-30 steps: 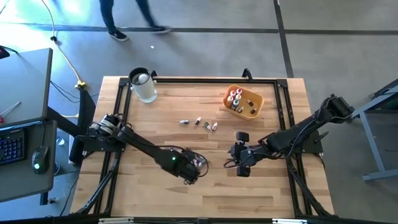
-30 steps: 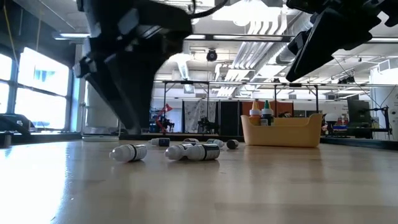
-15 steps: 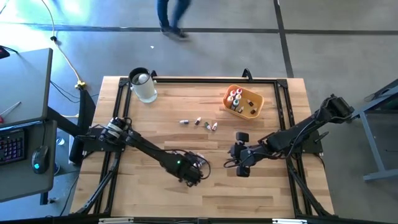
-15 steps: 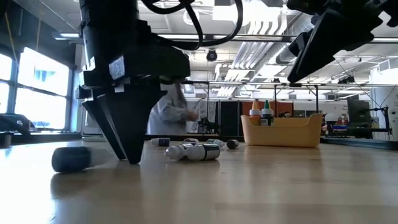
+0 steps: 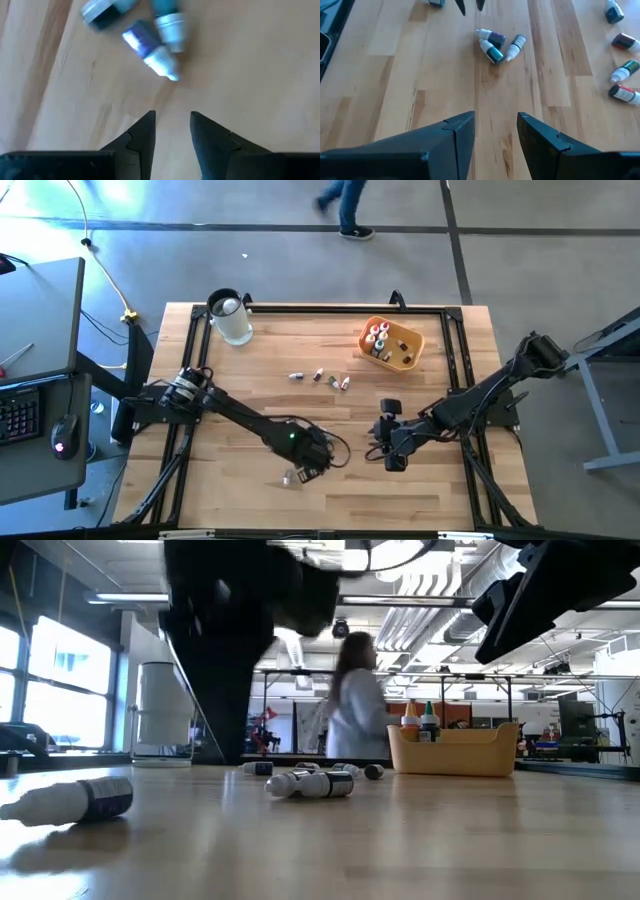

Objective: Pick & Place food coloring
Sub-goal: Put the small blue food coloring bottle into the yellow bin

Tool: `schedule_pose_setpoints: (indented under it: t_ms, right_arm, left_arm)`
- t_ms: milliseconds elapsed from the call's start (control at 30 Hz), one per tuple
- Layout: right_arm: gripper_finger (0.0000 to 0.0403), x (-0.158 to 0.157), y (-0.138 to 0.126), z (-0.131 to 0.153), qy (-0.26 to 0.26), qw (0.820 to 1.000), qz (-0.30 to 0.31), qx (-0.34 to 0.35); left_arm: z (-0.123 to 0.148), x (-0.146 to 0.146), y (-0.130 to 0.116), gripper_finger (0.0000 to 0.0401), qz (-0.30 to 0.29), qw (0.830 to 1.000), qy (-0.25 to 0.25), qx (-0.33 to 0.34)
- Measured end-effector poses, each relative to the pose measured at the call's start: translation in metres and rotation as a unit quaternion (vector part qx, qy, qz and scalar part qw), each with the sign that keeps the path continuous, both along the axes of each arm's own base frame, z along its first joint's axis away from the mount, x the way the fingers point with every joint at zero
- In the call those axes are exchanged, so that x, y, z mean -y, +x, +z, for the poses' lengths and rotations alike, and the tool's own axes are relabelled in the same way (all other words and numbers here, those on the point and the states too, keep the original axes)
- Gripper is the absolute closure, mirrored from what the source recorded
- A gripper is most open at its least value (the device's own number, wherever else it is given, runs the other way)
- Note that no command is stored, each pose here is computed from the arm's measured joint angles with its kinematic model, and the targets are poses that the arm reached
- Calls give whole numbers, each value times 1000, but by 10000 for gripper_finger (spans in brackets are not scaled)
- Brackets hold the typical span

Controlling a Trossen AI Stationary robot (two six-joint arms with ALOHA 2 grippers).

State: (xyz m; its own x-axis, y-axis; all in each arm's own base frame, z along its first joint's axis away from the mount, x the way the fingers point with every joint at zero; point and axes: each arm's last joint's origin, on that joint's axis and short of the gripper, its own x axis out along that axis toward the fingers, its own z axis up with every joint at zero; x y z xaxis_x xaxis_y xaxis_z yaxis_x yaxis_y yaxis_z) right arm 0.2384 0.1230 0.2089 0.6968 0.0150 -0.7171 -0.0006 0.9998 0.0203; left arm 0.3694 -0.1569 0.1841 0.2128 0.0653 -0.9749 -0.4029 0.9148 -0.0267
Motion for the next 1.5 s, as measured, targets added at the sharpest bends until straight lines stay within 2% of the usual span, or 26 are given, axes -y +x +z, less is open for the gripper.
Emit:
schedule_pose_setpoints:
  t_ms: [100, 267, 300, 400, 467, 633, 767, 967, 1300, 1500]
  right_arm:
    - [263, 0, 0, 0, -4, 1000, 4, 0]
    - [263, 0, 0, 0, 2, 1000, -1, 0]
    - [263, 0, 0, 0, 2, 1000, -1, 0]
    - [263, 0, 0, 0, 2, 1000, -1, 0]
    - [263, 0, 0, 0, 2, 1000, -1, 0]
    - [263, 0, -1, 0, 1, 1000, -1, -2]
    - [263, 0, -1, 0, -1, 1000, 1, -2]
    - [263, -1, 0, 0, 0, 1000, 2, 0]
    - [263, -1, 0, 0, 0, 1000, 2, 0]
    - [263, -1, 0, 0, 0, 1000, 2, 0]
  left_arm:
    - [20, 4, 1, 284, -81, 996, 26, -10]
    - [48, 13, -4, 267, -153, 987, 44, -30]
    - [49, 16, -5, 262, -148, 988, 37, -30]
    - [51, 21, -6, 246, -73, 997, 8, -24]
    - [48, 27, -11, 238, -47, 998, 1, -31]
    - [32, 50, -28, 233, -86, 995, -4, -51]
    - [22, 66, -40, 232, -141, 989, 31, -38]
    - [9, 79, -47, 232, -253, 962, 104, 2]
    - [-9, 74, -53, 233, -390, 912, 126, -33]
    - [-13, 77, -49, 233, -435, 891, 132, -8]
